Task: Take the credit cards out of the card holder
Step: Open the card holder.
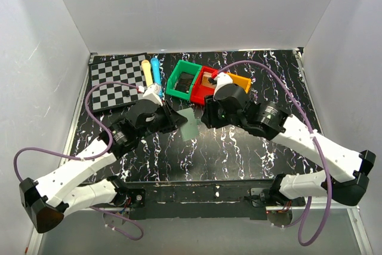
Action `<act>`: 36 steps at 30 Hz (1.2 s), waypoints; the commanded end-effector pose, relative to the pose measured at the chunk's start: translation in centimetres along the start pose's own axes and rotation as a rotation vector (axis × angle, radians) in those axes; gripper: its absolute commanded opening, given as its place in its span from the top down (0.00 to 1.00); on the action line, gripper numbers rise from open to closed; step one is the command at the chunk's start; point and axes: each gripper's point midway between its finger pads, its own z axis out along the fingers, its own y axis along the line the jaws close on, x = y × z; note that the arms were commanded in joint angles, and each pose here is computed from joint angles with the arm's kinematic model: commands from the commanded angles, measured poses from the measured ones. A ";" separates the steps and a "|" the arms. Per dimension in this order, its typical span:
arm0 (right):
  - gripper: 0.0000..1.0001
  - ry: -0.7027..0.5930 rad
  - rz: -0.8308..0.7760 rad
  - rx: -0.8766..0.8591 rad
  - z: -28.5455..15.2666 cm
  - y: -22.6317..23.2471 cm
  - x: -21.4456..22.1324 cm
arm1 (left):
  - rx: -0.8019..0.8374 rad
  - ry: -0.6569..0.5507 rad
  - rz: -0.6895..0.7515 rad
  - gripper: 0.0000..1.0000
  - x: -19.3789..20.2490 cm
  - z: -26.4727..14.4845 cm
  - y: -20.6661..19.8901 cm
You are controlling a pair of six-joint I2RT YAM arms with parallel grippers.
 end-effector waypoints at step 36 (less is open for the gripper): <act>0.52 -0.037 0.070 -0.387 -2.7 2.6 1.0 | 0.737 -0.078 0.222 1.00 2.2 -7.3 -7.6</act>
